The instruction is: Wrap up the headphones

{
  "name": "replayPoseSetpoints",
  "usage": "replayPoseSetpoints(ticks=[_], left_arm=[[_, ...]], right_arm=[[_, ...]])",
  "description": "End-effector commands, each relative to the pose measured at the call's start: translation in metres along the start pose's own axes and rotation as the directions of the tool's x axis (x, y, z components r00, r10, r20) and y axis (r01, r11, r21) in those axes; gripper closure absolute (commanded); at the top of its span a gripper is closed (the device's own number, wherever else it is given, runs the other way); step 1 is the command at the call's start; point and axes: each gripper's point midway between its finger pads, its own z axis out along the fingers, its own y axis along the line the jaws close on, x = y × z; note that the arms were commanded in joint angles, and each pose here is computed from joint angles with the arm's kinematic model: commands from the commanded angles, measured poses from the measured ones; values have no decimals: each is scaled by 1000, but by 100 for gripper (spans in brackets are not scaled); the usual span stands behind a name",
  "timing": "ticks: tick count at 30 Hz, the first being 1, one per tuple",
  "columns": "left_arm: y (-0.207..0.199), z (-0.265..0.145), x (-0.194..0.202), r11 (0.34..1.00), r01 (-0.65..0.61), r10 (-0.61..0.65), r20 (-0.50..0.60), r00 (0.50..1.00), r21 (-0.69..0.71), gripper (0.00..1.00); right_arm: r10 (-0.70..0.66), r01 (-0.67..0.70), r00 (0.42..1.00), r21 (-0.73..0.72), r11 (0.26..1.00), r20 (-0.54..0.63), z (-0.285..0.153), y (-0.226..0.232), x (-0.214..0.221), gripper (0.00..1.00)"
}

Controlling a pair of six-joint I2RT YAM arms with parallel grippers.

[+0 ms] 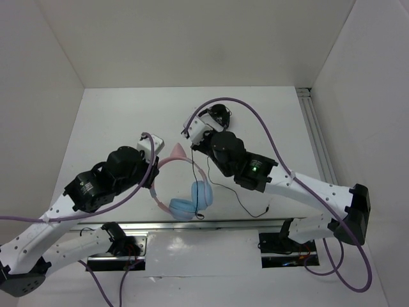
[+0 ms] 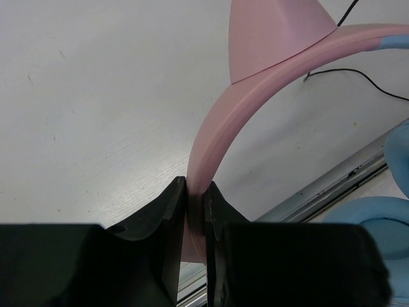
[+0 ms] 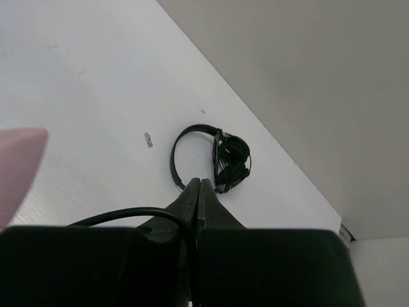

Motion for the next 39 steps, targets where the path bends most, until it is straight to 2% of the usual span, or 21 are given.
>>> replayPoseSetpoints(ticks=[1, 5, 10, 15, 24, 30, 32, 33, 34, 36, 37, 39], left_arm=[[-17, 0, -40, 996, 49, -58, 120, 991, 75, 100], [-27, 4, -50, 993, 51, -64, 125, 990, 108, 100], [-44, 3, -59, 984, 51, -75, 137, 988, 172, 100], [-40, -15, -66, 981, 55, -90, 188, 978, 183, 100], [-29, -36, -68, 984, 74, -109, 222, 969, 161, 100], [-32, -52, -78, 976, 93, -144, 261, 955, 198, 100], [-30, -62, -88, 970, 124, -184, 298, 937, 208, 100], [-30, -66, -89, 967, 137, -200, 306, 931, 216, 100], [-29, -79, -98, 961, 150, -225, 343, 912, 234, 100], [-31, -93, -107, 944, 171, -274, 379, 884, 282, 100], [-33, -103, -116, 933, 174, -299, 414, 860, 314, 100], [-36, -122, -124, 907, 189, -356, 449, 819, 375, 100]], right_arm=[[111, -115, 984, 24, 993, 136, -3, -12, -50, 100], [116, -121, 986, 33, 992, 123, 6, -9, -60, 100], [129, -133, 989, 68, 989, 68, 22, -10, -45, 100], [226, -225, 974, 133, 965, 12, 39, -38, 2, 100], [263, -262, 965, 159, 952, 16, 33, -48, 14, 100], [256, -255, 967, 64, 965, -2, 36, -31, 26, 100], [280, -281, 959, 34, 959, 38, 29, -29, 26, 100], [285, -283, 956, -37, 959, 71, 26, -19, 20, 100], [313, -309, 941, -51, 950, 131, 18, -26, 10, 100], [318, -304, 935, -102, 947, 157, 12, -18, 14, 100], [328, -297, 920, -164, 940, 213, 6, -12, 1, 100], [339, -293, 914, -214, 932, 225, 4, -2, 5, 100]])
